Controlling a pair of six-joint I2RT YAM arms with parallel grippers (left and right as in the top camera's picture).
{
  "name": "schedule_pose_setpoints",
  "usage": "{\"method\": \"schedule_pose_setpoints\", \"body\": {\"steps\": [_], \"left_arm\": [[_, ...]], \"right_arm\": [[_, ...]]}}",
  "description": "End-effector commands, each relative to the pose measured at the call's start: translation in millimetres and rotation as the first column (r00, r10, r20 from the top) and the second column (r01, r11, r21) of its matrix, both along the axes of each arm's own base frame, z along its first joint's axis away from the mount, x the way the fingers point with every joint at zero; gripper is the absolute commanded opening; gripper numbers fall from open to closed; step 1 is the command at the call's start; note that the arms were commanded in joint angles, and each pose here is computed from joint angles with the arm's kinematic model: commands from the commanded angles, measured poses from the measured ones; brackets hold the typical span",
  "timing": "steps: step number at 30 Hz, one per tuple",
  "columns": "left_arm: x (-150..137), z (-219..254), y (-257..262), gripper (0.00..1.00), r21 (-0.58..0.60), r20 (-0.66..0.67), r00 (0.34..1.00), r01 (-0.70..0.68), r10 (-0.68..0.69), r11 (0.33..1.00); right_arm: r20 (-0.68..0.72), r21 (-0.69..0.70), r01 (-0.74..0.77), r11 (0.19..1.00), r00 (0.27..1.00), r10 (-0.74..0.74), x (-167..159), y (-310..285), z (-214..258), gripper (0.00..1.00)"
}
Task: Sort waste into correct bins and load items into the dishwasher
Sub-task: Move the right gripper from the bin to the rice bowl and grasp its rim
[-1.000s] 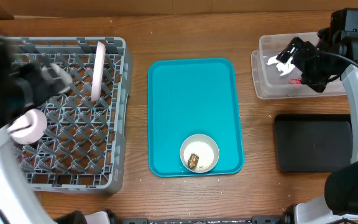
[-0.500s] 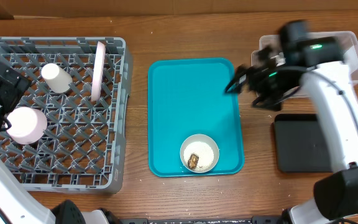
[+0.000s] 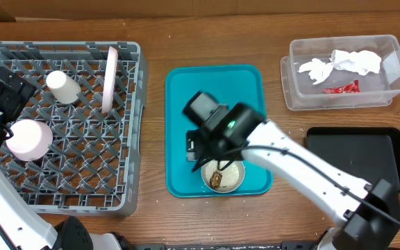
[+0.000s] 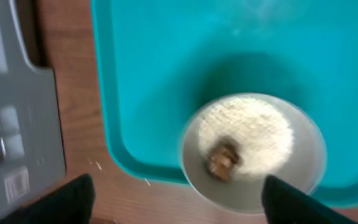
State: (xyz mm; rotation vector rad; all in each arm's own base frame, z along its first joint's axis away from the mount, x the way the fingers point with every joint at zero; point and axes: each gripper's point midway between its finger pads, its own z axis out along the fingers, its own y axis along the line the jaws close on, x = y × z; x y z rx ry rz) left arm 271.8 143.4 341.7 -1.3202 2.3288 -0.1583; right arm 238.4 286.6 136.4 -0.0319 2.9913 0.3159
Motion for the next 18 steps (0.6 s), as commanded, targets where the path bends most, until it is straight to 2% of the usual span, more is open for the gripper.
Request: {"method": "schedule_pose_setpoints", "body": {"steps": [1, 4, 12, 16, 18], "left_arm": [[0.8, -1.3, 0.4, 1.00, -0.018, 0.001, 1.000, -0.019, 0.019, 1.000], [0.8, -1.3, 0.4, 1.00, -0.018, 0.001, 1.000, -0.019, 0.019, 1.000], [0.8, -1.3, 0.4, 1.00, -0.018, 0.001, 1.000, -0.019, 0.019, 1.000], [0.8, -1.3, 0.4, 1.00, -0.018, 0.001, 1.000, -0.019, 0.019, 1.000], [0.8, -1.3, 0.4, 1.00, -0.018, 0.001, 1.000, -0.019, 0.019, 1.000]], "right_arm": [[0.026, -0.014, 0.127, 0.992, 0.992, -0.127, -2.2, -0.4, -25.7, 0.82], [0.011, -0.019, 0.137, 0.990, 0.991, -0.137, -5.5, 1.9, -46.2, 0.76], [-0.059, -0.047, 0.124, 0.991, 0.990, -0.127, -10.1, 9.4, -75.2, 0.76], [-0.080, -0.083, 0.122, 0.989, 0.988, -0.128, -12.2, 7.2, -88.8, 0.63], [-0.080, -0.084, 0.121, 0.989, 0.989, -0.128, -11.8, 7.6, -90.4, 0.62]]}}
